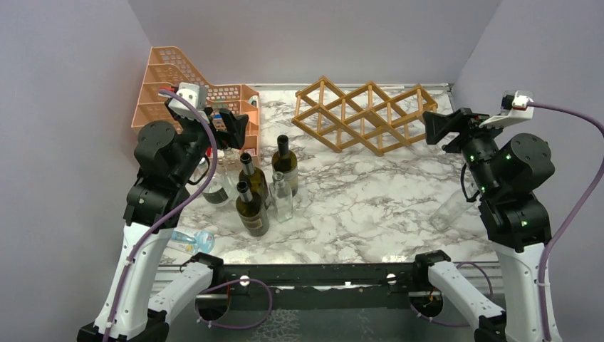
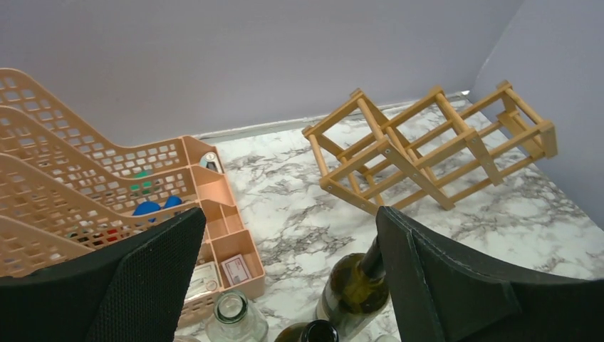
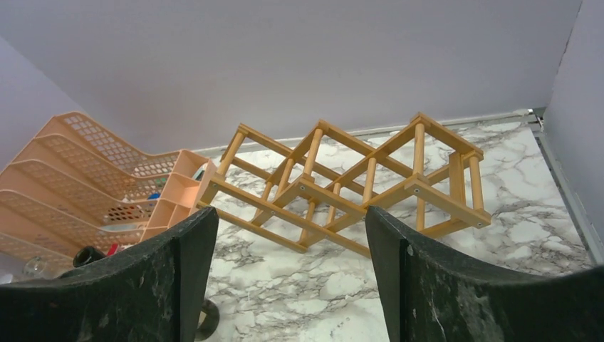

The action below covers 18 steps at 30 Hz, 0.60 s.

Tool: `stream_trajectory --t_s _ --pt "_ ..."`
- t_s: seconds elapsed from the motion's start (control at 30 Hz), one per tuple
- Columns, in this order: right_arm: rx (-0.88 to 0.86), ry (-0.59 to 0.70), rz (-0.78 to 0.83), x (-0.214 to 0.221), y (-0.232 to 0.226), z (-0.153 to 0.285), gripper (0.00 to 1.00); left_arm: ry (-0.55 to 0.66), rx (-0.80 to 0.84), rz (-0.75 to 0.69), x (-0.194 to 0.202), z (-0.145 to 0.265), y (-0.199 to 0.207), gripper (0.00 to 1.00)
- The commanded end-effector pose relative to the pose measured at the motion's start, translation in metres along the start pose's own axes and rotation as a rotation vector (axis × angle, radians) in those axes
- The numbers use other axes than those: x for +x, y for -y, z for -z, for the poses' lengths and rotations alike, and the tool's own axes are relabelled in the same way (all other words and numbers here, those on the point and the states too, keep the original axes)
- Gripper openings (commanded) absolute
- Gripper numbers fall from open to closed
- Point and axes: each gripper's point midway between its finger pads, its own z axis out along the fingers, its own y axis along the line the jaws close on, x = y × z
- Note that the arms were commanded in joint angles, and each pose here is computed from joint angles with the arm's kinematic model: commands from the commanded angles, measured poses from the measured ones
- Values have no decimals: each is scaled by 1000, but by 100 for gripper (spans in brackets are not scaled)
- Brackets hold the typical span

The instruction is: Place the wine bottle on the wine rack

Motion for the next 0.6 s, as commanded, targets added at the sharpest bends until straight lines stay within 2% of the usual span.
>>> stream_trajectory --t_s 0.0,0.2,0.57 --pt "-65 -55 -41 14 -9 9 82 66 159 17 -13 4 27 97" --pt "69 -82 -78 27 16 12 89 85 235 17 -12 11 41 99" --pt "657 -121 -41 60 119 31 90 101 331 8 -11 19 62 99"
